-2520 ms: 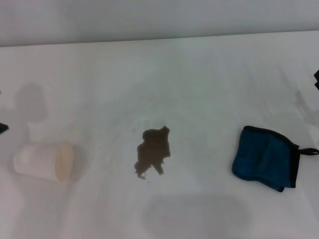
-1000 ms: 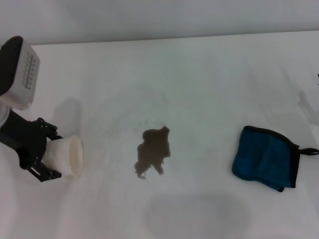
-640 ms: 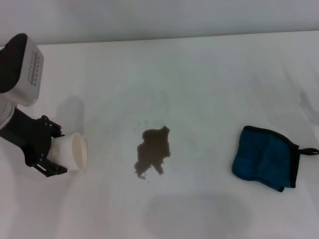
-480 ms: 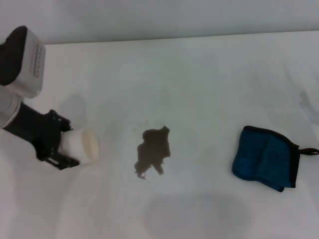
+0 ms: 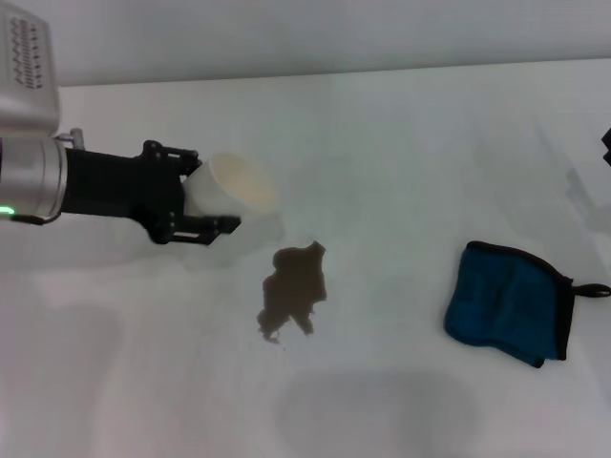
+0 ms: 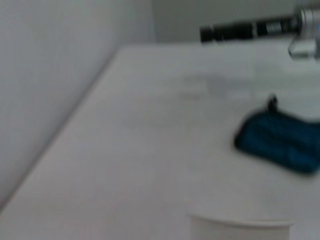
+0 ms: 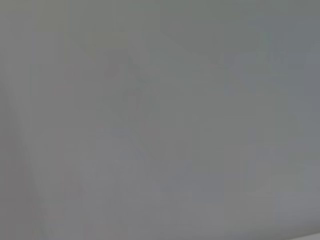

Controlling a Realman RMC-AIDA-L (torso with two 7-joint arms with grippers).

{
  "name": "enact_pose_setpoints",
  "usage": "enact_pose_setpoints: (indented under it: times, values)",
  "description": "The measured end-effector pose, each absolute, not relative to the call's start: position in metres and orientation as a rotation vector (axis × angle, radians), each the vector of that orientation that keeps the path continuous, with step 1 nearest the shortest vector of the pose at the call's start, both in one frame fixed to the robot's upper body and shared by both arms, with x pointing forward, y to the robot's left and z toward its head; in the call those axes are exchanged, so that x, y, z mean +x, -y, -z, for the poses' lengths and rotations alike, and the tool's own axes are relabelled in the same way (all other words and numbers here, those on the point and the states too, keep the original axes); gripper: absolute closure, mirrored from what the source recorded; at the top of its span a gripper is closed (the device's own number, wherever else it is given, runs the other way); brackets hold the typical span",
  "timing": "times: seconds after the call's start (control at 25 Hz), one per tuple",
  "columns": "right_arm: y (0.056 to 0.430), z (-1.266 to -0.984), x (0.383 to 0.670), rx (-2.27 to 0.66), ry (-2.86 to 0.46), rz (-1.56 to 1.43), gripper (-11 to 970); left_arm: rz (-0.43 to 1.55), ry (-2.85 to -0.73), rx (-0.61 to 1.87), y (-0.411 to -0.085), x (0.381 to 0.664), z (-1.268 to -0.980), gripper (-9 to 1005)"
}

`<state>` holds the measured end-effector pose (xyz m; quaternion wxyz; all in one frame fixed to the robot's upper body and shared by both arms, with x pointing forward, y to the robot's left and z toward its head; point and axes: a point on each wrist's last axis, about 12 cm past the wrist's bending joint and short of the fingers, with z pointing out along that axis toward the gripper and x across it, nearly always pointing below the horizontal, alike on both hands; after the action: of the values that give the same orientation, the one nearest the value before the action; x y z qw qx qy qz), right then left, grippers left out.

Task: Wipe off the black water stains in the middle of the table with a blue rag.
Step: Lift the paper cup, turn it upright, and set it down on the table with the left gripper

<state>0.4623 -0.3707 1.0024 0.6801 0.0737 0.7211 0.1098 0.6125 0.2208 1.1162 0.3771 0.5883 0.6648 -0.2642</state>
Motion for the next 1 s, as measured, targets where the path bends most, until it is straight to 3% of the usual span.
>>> enact_pose_setpoints:
  times: [0.4, 1.0]
  values:
    - [0.374, -1.003, 0.463, 0.126, -1.629, -0.232, 120, 0.723, -1.589, 1.112, -0.247, 0.570, -1.073, 359]
    - [0.381, -1.004, 0.457, 0.070, -1.643, -0.212, 120, 0.500, -1.550, 0.740, -0.292, 0.490, -1.019, 490]
